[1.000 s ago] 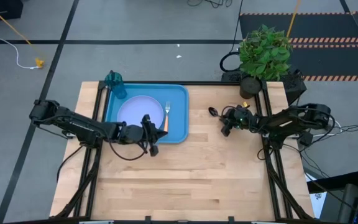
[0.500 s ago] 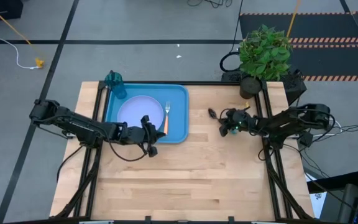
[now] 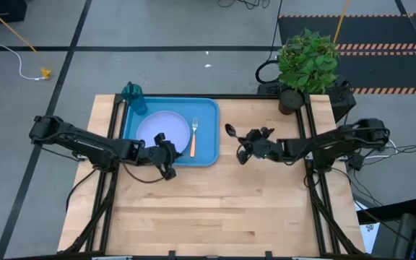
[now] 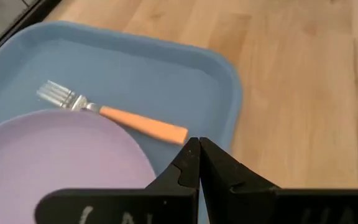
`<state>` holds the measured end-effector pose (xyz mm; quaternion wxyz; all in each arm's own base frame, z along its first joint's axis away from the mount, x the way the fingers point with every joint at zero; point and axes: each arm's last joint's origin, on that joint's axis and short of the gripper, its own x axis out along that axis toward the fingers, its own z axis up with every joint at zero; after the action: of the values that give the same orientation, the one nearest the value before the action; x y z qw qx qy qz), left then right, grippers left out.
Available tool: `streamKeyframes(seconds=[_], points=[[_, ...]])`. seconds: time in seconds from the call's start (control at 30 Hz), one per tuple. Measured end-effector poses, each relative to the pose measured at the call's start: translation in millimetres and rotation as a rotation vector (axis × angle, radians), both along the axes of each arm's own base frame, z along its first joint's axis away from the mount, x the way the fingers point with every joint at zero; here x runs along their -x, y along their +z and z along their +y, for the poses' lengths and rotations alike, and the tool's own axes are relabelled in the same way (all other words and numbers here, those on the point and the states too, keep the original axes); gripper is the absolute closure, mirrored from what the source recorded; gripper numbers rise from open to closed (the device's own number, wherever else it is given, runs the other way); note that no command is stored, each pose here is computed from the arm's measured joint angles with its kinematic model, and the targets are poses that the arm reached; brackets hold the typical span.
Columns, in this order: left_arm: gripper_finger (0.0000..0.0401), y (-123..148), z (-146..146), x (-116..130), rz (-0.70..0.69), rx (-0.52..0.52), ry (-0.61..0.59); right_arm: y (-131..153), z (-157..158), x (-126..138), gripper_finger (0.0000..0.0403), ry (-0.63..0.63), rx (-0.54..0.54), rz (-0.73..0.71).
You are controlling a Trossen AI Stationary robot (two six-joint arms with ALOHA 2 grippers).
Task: Pick and place plate/cup/fork/spoon on tray
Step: Put the blue spoon on the blue tray to the right of the orange fork
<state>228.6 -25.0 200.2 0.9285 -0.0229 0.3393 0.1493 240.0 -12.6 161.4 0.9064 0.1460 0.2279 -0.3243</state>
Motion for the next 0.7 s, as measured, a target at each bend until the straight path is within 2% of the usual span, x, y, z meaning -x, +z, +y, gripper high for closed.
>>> streamKeyframes(seconds=[0.13, 0.27, 0.4, 0.53, 0.7], points=[[0.0396, 11, -4, 22, 0.009, 0.019, -0.004, 23, 17, -16, 0.0402, -0.054, 0.081, -0.139], [0.0396, 20, -3, 47, -0.105, 0.009, 0.002, 28, 31, -27, 0.0402, -0.128, 0.138, -0.255], [0.0396, 22, 1, 68, -0.211, 0.018, 0.013, 34, 43, -53, 0.0402, -0.116, 0.163, -0.345], [0.0396, 14, 3, 81, -0.234, 0.040, -0.036, 36, 51, -87, 0.0402, -0.094, 0.187, -0.340], [0.0396, 5, 4, 87, -0.234, 0.039, -0.069, 25, 55, -123, 0.0403, -0.097, 0.192, -0.321]])
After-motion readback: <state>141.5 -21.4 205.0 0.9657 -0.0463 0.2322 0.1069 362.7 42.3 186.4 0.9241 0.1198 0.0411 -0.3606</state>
